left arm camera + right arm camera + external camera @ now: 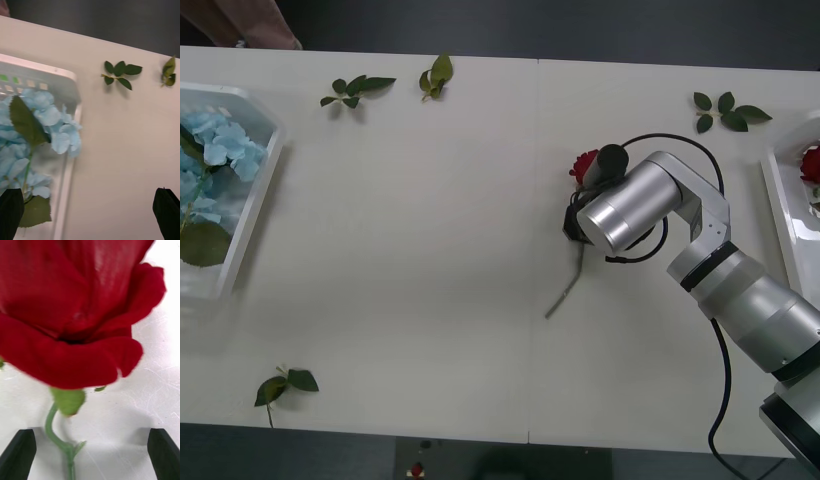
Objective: Put the red flowers into the right box and the blue flowers into the left box
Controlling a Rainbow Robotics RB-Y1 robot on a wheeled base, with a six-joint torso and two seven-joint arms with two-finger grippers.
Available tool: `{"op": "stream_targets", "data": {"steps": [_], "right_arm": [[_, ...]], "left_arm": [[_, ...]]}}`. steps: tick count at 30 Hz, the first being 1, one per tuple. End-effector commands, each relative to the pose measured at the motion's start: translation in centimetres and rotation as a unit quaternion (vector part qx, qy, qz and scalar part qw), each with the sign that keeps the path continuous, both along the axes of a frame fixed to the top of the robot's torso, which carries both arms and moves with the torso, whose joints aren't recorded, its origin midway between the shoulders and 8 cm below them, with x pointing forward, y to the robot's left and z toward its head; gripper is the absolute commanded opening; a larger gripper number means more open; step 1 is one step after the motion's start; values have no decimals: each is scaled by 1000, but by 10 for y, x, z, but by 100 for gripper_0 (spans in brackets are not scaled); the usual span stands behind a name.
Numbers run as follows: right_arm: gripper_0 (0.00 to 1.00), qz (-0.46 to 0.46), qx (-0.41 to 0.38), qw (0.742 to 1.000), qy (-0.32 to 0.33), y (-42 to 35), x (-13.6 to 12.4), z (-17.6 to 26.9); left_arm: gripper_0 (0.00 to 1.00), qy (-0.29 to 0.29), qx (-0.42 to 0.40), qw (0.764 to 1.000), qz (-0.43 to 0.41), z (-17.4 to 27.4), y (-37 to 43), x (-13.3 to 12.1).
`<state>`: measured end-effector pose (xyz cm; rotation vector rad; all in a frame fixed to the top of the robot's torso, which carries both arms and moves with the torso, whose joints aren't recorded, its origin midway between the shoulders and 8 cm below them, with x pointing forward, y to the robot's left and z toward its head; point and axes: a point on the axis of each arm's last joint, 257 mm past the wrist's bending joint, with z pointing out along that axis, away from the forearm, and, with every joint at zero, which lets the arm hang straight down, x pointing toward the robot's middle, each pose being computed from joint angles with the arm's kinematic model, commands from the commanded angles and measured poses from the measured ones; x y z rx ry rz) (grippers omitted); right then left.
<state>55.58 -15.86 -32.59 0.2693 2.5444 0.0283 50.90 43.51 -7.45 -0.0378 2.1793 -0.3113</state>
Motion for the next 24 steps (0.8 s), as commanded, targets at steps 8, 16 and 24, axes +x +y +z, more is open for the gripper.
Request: {"op": "stream_targets", "data": {"steps": [8,16,24], "right_arm": [[0,6,4,1000,-17,14,9,14],[0,4,2,1000,-20,13,11,16],[0,-8,-25,1000,-15,0,14,47]], "left_arm": [[100,-76,32,979,-188,19,-102,-22],[100,-104,44,949,-295,8,-176,-46],[100,-140,34,914,-379,-6,-250,-73]]}}
